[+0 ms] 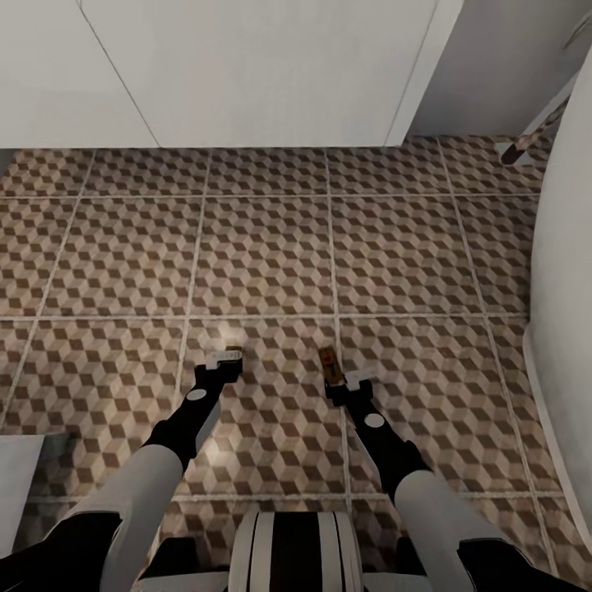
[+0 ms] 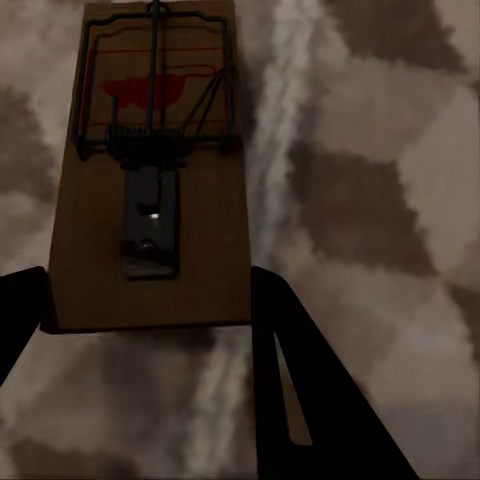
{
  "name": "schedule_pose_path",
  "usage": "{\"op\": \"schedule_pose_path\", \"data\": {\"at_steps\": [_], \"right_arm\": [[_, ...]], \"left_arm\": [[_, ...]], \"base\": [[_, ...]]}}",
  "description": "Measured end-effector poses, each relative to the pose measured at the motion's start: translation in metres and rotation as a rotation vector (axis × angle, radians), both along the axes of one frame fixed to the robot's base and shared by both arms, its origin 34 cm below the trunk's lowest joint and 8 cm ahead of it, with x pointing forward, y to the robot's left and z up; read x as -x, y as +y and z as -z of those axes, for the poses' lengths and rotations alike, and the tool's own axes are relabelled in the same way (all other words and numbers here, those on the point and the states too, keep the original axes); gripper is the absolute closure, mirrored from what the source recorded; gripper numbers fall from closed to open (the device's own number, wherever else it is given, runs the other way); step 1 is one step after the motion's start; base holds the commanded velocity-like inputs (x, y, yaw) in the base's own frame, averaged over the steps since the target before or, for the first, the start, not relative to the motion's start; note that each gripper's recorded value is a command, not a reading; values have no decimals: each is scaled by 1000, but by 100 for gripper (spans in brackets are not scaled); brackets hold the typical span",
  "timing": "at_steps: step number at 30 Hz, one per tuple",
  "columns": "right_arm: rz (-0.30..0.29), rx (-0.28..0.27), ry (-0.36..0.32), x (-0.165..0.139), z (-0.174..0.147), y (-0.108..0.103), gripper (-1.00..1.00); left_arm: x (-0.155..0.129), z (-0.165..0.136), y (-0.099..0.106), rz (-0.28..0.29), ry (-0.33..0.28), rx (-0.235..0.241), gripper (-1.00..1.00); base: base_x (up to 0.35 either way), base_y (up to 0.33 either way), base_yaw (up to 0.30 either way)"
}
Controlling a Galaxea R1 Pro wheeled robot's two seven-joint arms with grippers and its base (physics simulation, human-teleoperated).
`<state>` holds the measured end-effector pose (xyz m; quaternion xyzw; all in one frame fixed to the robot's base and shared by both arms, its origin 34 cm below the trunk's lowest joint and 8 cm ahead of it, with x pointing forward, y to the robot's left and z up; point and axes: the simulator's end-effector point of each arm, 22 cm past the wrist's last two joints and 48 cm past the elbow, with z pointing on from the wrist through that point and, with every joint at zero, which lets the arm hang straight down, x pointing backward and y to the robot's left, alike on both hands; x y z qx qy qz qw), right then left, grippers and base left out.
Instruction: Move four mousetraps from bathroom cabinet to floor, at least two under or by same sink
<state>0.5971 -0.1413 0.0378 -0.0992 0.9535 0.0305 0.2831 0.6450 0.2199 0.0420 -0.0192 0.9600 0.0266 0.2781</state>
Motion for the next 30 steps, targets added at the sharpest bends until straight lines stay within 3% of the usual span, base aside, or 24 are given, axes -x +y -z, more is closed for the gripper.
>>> {"op": "schedule_pose_path", "data": {"at_steps": [7,14,30], "right_arm": [[6,-12,-31,0,3,1,100],[6,-37,-106,-9,-5,6,100],[6,-40,-123,-12,-8,7,100]], "left_arm": [[8,10,0,1,16,0,100],[9,11,0,3,20,-2,100],[9,11,0,4,18,-3,100]], "base": [[0,0,0],[0,0,0],[0,0,0]]}}
